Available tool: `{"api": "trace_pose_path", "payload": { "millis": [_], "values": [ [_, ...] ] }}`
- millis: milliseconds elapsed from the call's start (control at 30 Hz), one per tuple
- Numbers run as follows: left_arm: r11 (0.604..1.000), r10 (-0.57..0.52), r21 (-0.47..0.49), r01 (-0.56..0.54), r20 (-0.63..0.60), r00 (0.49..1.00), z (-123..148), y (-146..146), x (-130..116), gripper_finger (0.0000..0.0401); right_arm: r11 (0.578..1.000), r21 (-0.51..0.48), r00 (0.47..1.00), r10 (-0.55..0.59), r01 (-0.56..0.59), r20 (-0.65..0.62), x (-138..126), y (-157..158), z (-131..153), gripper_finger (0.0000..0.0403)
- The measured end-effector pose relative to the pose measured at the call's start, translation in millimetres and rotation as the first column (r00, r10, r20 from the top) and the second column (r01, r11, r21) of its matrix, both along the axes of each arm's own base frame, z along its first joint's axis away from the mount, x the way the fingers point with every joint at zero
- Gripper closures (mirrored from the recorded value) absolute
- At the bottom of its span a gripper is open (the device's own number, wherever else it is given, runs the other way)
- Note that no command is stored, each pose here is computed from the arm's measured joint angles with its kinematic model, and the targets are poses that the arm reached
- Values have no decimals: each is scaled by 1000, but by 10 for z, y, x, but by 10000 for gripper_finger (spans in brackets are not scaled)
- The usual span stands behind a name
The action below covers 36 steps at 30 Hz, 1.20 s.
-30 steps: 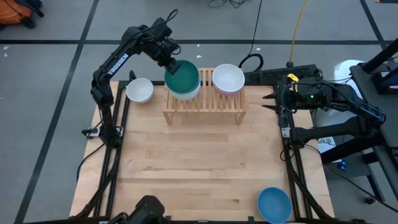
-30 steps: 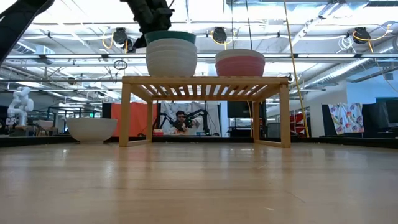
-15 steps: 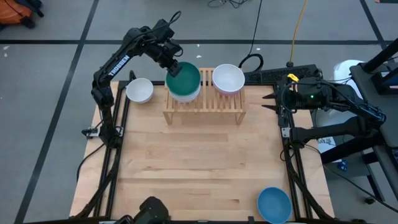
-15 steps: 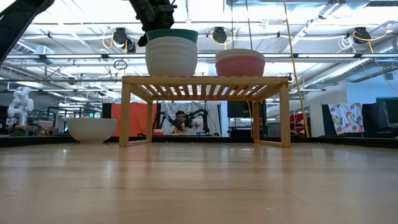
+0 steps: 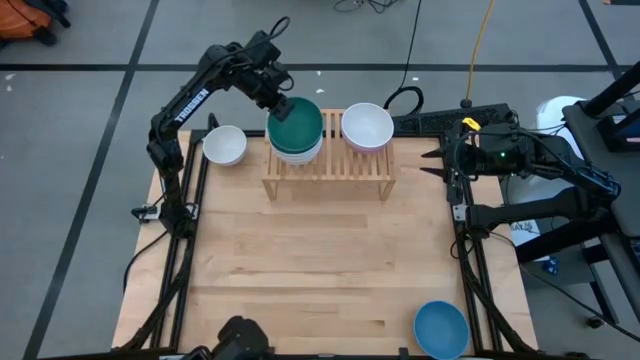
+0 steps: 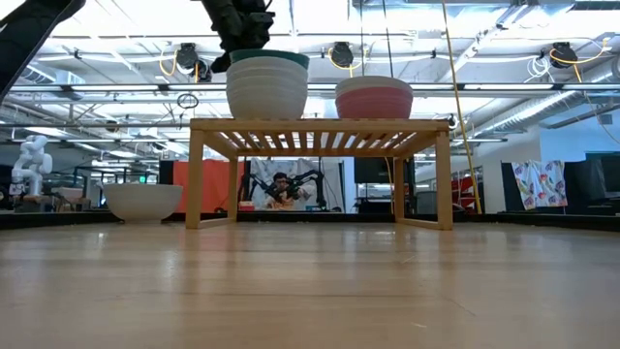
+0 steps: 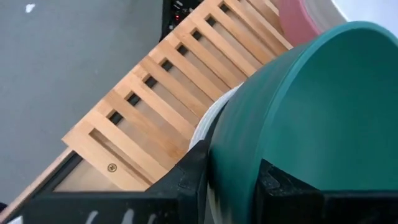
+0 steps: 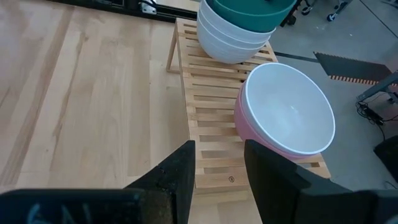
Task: Place and stack bowls onto a shelf
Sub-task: Stack the green bowl on top of the white bowl on the shelf
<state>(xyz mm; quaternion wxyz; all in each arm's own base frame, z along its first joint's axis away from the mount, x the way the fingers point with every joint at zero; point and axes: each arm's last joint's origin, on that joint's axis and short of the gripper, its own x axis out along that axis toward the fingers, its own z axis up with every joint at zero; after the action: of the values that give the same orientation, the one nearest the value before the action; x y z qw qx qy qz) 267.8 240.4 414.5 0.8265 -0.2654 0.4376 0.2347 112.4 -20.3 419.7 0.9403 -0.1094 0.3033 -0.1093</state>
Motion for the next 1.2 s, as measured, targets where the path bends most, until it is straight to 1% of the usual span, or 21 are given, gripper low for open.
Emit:
{"api": "trace_pose_path", "payload": {
  "millis": [167,267,367,633,1200],
  "values": [
    [999,35,-32,-35,3,999,2,-11,-10,338,1000,0,1000,0,0,-1,0,0,0,271],
    [997,26,-77,-26,-6,1000,-12,-39,-27,338,1000,0,1000,0,0,-1,0,0,0,271],
    [995,16,-96,-19,-33,999,-27,-60,-49,338,1000,0,1000,0,0,-1,0,0,0,271],
    [996,9,-88,-13,-38,999,-27,-54,-58,338,1000,-21,1000,14,-14,-8,0,0,-1,271],
    [997,-1,-82,-2,-38,999,-23,-58,-59,341,1000,-22,1000,15,-15,-9,-1,0,-1,271]
  ]
}}
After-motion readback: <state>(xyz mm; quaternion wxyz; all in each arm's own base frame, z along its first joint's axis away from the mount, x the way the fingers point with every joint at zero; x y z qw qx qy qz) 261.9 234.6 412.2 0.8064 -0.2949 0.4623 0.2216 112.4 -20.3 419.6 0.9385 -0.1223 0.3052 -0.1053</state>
